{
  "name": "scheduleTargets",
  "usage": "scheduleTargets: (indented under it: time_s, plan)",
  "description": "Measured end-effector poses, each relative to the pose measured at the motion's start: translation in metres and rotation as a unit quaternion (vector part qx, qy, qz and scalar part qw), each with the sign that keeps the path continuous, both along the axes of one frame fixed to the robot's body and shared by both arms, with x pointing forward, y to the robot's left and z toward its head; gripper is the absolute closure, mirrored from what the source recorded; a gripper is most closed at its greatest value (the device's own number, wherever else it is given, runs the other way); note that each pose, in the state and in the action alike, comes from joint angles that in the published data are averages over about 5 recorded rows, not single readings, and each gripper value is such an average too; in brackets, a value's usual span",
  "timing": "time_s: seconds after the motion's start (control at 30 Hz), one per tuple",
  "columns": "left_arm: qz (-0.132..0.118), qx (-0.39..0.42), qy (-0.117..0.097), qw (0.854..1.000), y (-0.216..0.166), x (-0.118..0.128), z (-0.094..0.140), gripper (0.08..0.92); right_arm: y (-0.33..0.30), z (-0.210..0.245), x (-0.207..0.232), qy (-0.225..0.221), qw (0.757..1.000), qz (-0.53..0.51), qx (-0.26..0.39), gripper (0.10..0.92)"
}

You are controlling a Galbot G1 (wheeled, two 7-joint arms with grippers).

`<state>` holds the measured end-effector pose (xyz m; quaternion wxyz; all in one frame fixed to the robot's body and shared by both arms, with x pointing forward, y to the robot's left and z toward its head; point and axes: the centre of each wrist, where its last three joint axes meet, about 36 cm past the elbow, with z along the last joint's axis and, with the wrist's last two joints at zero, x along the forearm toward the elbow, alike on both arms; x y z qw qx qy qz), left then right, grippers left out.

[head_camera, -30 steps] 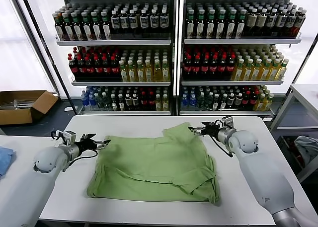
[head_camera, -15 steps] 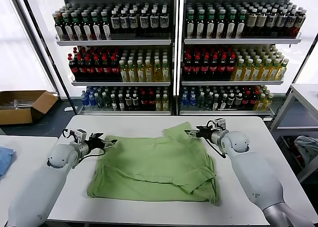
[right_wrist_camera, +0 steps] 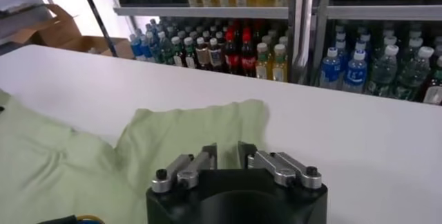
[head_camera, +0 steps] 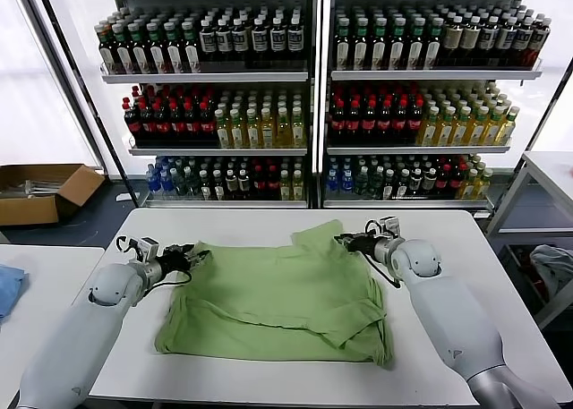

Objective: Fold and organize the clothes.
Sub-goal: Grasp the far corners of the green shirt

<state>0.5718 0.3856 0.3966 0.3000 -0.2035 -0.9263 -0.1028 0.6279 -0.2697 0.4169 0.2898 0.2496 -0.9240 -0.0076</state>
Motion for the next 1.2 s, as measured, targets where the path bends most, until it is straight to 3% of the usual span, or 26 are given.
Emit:
scheduleTargets:
  time_s: [0.13, 0.33, 0.43, 1.2]
  plan:
    - [-0.001, -0.001, -0.002, 1.000, -0.001, 0.000, -0.002, 0.692, 0.000, 0.004, -0.001, -0.005, 1.000, -0.003, 0.006, 0.915]
    - [-0.003, -0.003, -0.004, 1.000, -0.005, -0.001, -0.005, 0.858, 0.001, 0.009, 0.000, -0.011, 1.000, -0.007, 0.012, 0.916]
    - [-0.003, -0.003, -0.005, 1.000, -0.006, -0.002, -0.005, 0.903, 0.004, 0.009, 0.003, -0.013, 1.000, -0.008, 0.010, 0.880]
    - [-0.020, -0.005, -0.009, 1.000, -0.014, -0.008, -0.003, 0.913, 0.032, -0.012, 0.034, -0.007, 1.000, -0.014, -0.026, 0.242]
